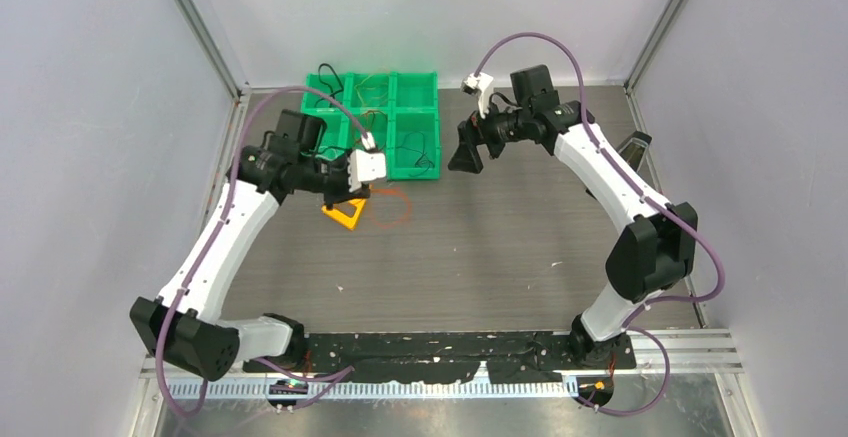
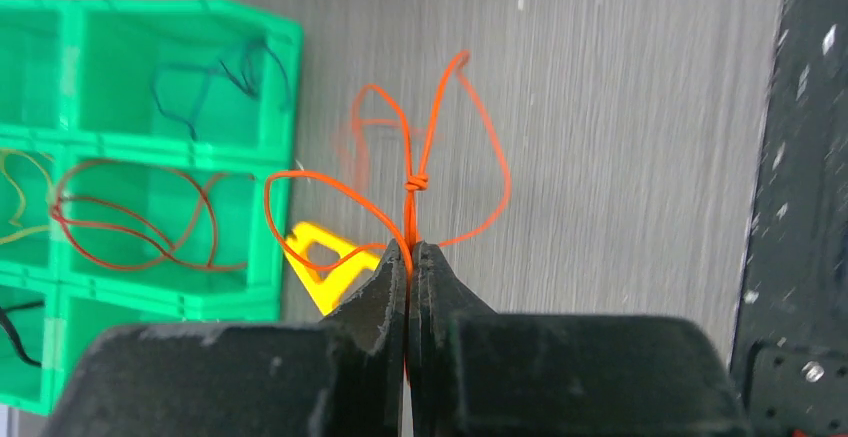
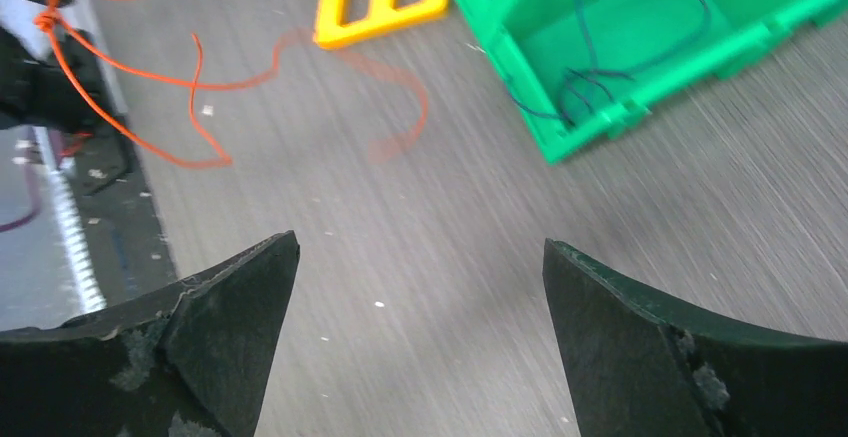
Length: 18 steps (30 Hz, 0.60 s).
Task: Untangle the cables
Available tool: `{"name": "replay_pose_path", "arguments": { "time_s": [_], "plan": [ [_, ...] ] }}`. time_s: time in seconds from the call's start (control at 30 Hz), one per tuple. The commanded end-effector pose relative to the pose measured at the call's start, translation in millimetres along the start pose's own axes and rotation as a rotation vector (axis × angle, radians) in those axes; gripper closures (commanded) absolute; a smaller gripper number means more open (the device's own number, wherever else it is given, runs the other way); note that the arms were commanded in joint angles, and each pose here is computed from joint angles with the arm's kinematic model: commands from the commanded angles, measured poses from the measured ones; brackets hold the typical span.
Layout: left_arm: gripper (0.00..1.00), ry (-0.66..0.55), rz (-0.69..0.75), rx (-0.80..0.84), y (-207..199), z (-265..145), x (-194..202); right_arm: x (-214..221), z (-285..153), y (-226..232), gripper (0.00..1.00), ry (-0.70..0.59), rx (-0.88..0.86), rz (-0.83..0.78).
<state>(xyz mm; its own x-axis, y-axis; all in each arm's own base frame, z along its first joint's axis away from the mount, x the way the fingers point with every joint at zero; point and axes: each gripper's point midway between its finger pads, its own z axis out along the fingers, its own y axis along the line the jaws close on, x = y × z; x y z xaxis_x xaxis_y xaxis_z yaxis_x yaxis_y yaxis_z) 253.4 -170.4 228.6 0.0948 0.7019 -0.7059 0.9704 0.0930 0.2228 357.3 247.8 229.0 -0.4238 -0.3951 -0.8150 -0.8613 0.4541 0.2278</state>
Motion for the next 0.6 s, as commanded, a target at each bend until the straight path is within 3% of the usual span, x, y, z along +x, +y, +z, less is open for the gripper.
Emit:
{"name": "replay_pose_path", "arguments": {
  "time_s": [0.0, 0.2, 0.4, 0.57],
  "plan": [
    [1.0, -0.229, -0.116, 0.046, -2, -19, -68, -73, -29, 73, 0.04, -0.224, -0.205, -0.104],
    [1.0, -0.411, -0.126, 0.025, 22, -38, -128, -104, -23, 138, 0.05, -0.314, -0.346, -0.222],
    [1.0, -0.499, -0.194, 0.031, 38, -42, -155, -95, -2, 152, 0.0, -0.293, -0.384, -0.236],
    [1.0, -0.572, -0.227, -0.021, 50, -51, -168, -75, 15, 133, 0.31, -0.25, -0.324, -0.215]
  ]
}}
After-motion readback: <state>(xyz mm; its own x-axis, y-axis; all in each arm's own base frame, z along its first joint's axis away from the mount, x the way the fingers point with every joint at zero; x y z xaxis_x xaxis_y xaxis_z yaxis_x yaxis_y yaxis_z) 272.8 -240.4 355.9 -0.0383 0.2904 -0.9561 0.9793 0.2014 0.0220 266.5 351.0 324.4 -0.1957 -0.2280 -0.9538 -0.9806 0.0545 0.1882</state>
